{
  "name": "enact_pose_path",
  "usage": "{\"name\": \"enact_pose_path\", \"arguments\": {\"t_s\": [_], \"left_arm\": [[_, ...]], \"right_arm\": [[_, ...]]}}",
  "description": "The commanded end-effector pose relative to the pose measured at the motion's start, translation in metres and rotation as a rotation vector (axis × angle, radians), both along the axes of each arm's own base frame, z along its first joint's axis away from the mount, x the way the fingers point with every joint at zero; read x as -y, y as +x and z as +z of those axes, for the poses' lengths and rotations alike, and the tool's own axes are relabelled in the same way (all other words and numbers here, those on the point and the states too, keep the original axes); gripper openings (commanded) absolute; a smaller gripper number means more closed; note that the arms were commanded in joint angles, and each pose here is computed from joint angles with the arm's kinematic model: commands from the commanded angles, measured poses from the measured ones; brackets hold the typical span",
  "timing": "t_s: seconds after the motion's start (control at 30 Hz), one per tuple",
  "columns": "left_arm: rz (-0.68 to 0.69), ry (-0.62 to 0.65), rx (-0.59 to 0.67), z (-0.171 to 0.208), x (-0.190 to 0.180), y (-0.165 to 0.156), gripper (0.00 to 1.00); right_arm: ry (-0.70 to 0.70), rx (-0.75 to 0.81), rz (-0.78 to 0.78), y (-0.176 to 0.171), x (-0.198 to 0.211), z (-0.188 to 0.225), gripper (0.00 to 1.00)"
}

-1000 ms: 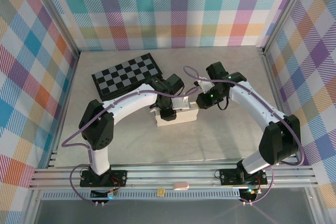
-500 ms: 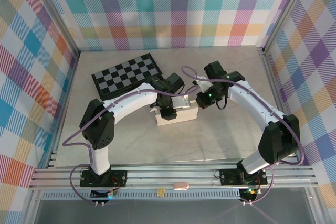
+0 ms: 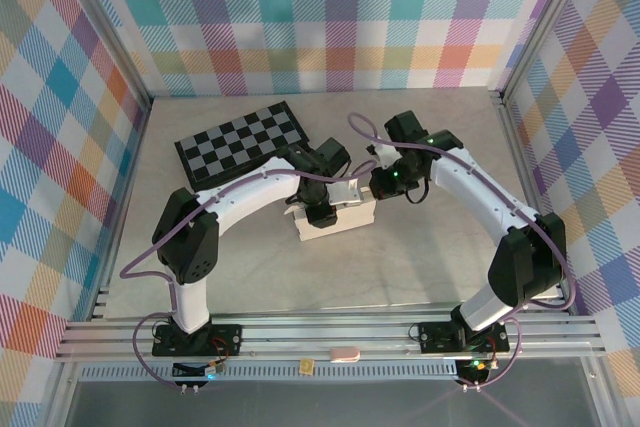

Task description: Fold the paper box

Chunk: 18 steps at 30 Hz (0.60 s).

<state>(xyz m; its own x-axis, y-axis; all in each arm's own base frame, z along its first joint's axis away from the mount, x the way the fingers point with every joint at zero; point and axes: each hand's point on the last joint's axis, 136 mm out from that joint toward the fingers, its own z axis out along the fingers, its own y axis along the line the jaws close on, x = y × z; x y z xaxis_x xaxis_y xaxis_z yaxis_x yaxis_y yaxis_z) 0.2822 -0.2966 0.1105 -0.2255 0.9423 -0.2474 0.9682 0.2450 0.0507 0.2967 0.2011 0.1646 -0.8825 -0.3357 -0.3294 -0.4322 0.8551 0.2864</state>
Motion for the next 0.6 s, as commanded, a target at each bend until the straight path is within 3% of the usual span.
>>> {"name": "enact_pose_path", "arguments": {"t_s": [0.0, 0.57], "left_arm": [[0.023, -0.020, 0.008, 0.002, 0.004, 0.010, 0.36], [0.094, -0.030, 0.003, 0.000, 0.001, 0.023, 0.35]], "right_arm": [[0.048, -0.044, -0.020, -0.006, -0.010, -0.005, 0.00], [-0.003, -0.017, -0.058, -0.013, 0.000, -0.032, 0.00]]}}
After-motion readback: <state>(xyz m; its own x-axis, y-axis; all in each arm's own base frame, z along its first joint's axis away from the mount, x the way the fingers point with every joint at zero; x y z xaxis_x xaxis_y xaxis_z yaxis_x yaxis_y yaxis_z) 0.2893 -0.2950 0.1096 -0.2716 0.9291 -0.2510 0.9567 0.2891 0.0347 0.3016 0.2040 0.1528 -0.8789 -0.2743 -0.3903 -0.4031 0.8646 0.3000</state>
